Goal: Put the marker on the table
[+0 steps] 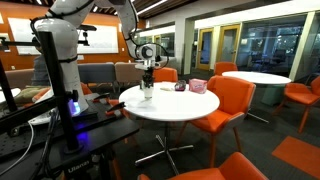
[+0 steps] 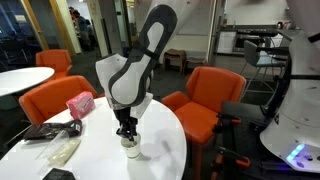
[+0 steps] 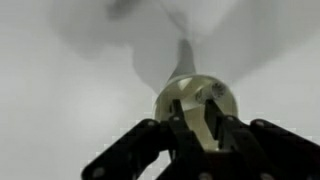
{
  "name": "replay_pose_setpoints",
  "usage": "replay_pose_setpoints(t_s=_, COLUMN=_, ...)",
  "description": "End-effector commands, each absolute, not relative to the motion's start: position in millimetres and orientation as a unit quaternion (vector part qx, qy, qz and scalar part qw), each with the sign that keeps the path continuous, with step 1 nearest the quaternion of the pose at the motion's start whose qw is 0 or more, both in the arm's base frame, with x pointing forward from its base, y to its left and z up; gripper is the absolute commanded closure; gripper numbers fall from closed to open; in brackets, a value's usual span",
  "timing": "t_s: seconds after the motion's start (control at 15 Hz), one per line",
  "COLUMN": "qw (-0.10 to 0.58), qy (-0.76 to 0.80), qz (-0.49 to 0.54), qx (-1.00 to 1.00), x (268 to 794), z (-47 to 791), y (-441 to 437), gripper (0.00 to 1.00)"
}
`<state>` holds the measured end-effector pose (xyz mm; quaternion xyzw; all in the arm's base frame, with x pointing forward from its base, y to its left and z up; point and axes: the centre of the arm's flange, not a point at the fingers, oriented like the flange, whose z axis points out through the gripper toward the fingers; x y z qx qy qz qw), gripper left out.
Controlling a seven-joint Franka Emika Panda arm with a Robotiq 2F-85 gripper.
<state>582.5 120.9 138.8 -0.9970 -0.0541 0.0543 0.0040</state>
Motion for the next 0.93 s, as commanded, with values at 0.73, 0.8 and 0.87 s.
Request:
replay_pose_setpoints(t_s=0.73, qw=0.016, qy=0.027, qz=0.083, qx=-0.996, x=597.9, z=123.0, y=129.3, gripper=0.65)
replay_pose_setpoints(t_s=0.8, qw=0.014, qy=0.035, qz=0.083, qx=-0.996, x=597.3, z=123.3, y=128.8, gripper=0.65)
replay_pose_setpoints(t_s=0.87, qw=0.012, qy=0.043, qz=0.084, qx=-0.995, x=596.9, z=122.8, y=127.6, gripper=0.52)
